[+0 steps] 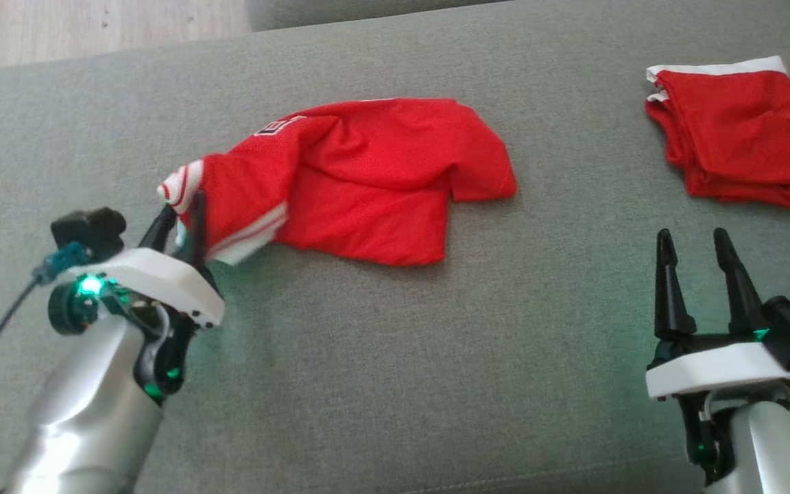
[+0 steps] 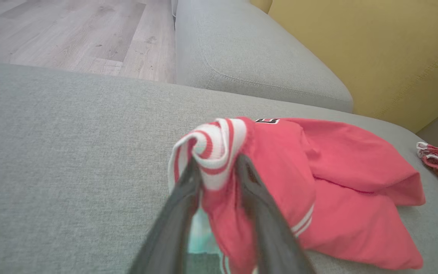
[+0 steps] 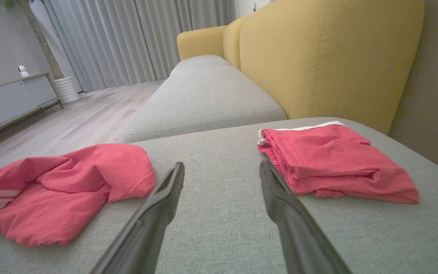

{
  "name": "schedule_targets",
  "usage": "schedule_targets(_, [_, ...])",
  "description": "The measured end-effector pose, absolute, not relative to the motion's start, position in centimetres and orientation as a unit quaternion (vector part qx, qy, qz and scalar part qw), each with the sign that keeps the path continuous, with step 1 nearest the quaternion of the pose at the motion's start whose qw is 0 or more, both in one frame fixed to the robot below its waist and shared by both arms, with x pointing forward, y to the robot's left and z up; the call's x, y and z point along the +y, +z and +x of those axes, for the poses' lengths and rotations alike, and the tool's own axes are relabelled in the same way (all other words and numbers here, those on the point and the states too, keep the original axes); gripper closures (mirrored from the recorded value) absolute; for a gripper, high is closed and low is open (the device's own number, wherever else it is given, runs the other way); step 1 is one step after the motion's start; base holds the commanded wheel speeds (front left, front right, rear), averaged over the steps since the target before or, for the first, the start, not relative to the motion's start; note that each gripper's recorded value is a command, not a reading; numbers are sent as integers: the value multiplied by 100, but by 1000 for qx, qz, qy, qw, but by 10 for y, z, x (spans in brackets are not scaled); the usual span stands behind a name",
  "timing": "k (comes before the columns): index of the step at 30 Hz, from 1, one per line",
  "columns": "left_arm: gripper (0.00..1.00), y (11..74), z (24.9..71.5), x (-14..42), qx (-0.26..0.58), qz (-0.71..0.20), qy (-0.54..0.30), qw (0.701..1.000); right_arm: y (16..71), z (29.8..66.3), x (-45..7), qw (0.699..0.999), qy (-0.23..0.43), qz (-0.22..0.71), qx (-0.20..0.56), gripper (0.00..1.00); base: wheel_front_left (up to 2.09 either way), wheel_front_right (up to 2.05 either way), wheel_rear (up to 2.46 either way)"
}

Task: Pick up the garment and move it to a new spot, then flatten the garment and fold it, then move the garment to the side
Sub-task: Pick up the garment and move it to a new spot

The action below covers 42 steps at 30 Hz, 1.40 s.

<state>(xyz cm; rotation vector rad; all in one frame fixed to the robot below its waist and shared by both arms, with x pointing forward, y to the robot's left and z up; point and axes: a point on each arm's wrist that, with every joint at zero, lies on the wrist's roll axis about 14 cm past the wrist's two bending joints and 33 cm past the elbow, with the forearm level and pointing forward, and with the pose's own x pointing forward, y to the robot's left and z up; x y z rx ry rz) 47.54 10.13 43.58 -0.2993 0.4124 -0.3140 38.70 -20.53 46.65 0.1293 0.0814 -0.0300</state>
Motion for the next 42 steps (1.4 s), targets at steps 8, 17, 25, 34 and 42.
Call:
schedule_targets(8, [0, 437, 459, 98, 155, -179, -140, 961, 465, 387, -199, 997, -6, 67, 43, 0, 0, 0, 0])
schedule_targets(17, [0, 464, 440, 102, 93, -172, -140, 971, 479, 384, -197, 998, -1, 63, 24, 0, 0, 0, 0])
schedule_targets(25, [0, 477, 397, 106, 65, -189, -120, 972, 491, 371, -194, 998, 4, 60, 7, 0, 0, 0, 0])
schedule_targets(34, [0, 472, 355, 111, 67, -194, -90, 974, 479, 354, -176, 997, 29, 60, 27, 0, 0, 0, 0])
schedule_targets(42, [0, 472, 350, 116, 61, -169, -77, 981, 477, 354, -162, 997, 49, 58, 31, 0, 0, 0, 0])
